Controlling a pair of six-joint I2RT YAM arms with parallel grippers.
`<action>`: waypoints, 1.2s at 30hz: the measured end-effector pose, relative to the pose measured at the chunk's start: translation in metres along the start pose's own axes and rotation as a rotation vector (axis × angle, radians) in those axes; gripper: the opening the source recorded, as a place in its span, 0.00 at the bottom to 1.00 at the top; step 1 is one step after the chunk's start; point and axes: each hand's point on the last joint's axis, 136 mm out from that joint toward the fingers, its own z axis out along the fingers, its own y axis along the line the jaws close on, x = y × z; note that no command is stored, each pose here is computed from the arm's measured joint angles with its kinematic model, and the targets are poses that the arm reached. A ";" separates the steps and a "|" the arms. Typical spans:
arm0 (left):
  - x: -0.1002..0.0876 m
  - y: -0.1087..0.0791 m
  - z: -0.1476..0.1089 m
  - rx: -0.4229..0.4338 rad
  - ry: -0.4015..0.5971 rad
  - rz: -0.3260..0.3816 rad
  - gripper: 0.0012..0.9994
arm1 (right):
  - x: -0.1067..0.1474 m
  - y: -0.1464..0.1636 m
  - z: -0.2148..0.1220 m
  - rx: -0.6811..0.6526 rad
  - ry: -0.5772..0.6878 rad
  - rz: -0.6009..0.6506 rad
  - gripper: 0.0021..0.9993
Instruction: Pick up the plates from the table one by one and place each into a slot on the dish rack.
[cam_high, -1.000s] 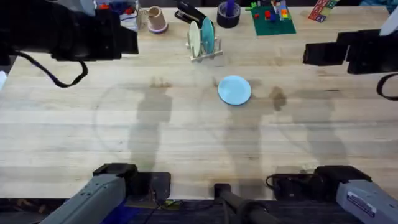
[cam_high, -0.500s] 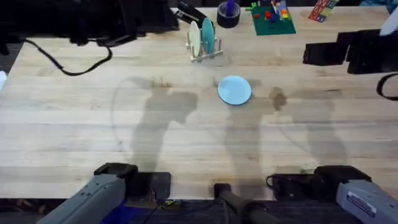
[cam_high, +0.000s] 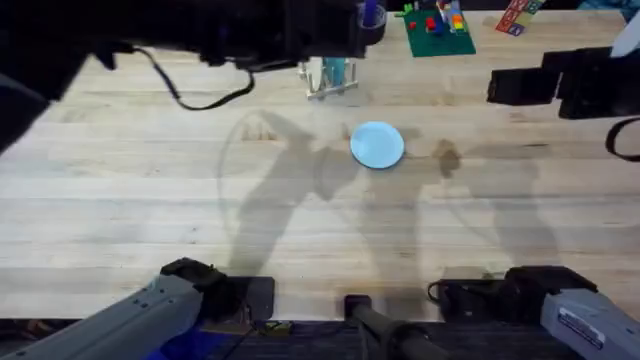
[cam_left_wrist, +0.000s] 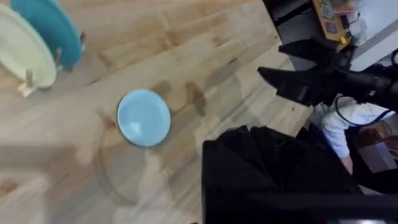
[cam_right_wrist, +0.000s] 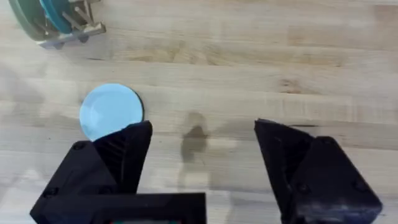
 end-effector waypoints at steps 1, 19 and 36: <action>-0.002 -0.003 0.003 0.010 -0.007 0.016 0.04 | 0.000 0.000 0.000 0.000 0.000 0.000 1.00; 0.042 0.042 0.065 0.058 0.037 -0.033 0.04 | 0.002 0.000 0.007 0.000 0.024 0.001 1.00; 0.065 0.097 0.138 0.067 0.177 -0.146 0.04 | 0.002 0.000 0.008 0.000 0.029 0.001 0.99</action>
